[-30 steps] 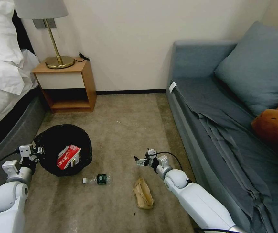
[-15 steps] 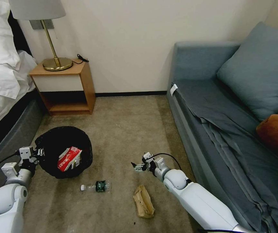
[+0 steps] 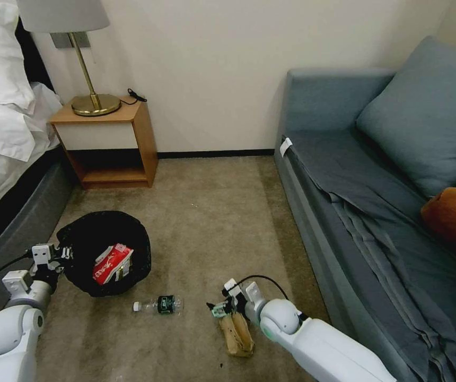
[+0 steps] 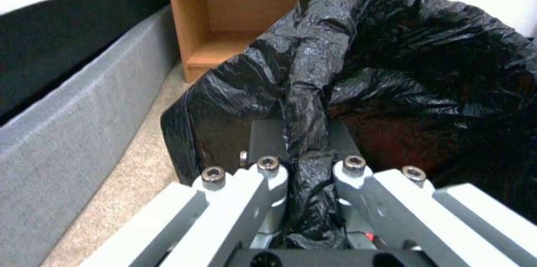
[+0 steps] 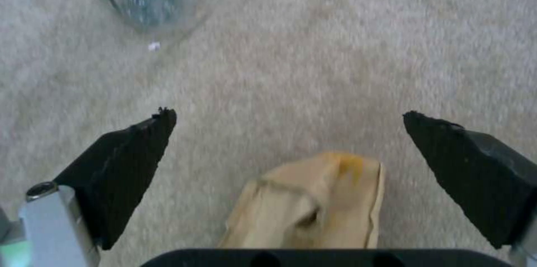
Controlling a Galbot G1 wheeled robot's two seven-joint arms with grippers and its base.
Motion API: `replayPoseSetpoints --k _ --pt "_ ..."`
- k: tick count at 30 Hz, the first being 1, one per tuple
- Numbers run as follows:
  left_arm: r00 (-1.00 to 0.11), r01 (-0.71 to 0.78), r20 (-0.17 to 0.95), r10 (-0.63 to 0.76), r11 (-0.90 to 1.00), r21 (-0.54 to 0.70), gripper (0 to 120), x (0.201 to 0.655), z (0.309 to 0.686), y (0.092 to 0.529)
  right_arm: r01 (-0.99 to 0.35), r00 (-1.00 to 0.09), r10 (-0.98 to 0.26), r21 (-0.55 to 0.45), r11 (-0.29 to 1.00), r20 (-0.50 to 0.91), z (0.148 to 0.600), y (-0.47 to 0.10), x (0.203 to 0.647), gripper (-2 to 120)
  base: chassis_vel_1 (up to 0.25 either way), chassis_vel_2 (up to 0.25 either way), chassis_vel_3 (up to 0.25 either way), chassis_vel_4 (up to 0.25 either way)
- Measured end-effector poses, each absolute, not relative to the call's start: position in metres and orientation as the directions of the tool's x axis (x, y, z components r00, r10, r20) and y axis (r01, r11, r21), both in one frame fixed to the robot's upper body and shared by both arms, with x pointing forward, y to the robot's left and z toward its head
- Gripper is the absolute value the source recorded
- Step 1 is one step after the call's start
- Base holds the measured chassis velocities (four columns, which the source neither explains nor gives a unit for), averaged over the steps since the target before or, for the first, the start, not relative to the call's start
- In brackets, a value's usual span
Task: Pick up the trash bin, then pick up the garbage on the floor and place it into the trash bin.
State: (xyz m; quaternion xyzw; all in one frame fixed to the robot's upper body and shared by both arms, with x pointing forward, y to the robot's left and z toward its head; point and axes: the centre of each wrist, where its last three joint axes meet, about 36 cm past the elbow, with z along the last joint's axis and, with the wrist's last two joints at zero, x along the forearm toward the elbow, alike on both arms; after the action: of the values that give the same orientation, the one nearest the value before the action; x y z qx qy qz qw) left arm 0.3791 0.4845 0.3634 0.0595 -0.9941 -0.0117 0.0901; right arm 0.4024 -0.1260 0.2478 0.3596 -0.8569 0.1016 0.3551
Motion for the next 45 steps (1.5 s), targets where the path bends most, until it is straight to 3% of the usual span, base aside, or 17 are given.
replayPoseSetpoints --k 15,17,21,23,29,37,45 --pt "-0.977 -0.117 0.178 -0.119 0.993 0.024 4 0.384 0.361 0.48 -0.701 -0.458 -0.539 0.085 0.708 0.707 0.223 -0.138 0.385 100 0.0 0.0 0.0 0.0" --pt "-0.977 -0.114 0.18 -0.117 0.993 0.023 4 0.384 0.361 0.479 -0.716 -0.448 -0.54 0.076 0.694 0.713 0.217 -0.138 0.385 92 0.0 0.0 0.0 0.0" --pt "-0.977 -0.112 0.182 -0.115 0.993 0.026 4 0.384 0.361 0.479 -0.721 -0.449 -0.536 0.064 0.69 0.715 0.213 -0.137 0.386 90 0.0 0.0 0.0 0.0" --pt "-0.977 -0.11 0.18 -0.114 0.993 0.034 4 0.385 0.364 0.481 -0.717 -0.452 -0.536 0.068 0.694 0.713 0.209 -0.137 0.387 76 0.0 0.0 0.0 0.0" --pt "-0.977 -0.108 0.179 -0.113 0.993 0.037 4 0.385 0.365 0.482 -0.724 -0.458 -0.569 0.084 0.685 0.683 0.202 -0.142 0.386 59 0.0 0.0 0.0 0.0" --pt "-0.977 -0.101 0.183 -0.106 0.994 0.038 4 0.384 0.364 0.481 -0.727 -0.48 -0.61 0.103 0.679 0.631 0.199 -0.143 0.386 26 0.0 0.0 0.0 0.0" --pt "-0.979 -0.093 0.18 -0.098 0.995 0.04 4 0.384 0.364 0.482 -0.723 -0.488 -0.612 0.104 0.683 0.622 0.2 -0.144 0.387 5 0.0 0.0 0.0 0.0"
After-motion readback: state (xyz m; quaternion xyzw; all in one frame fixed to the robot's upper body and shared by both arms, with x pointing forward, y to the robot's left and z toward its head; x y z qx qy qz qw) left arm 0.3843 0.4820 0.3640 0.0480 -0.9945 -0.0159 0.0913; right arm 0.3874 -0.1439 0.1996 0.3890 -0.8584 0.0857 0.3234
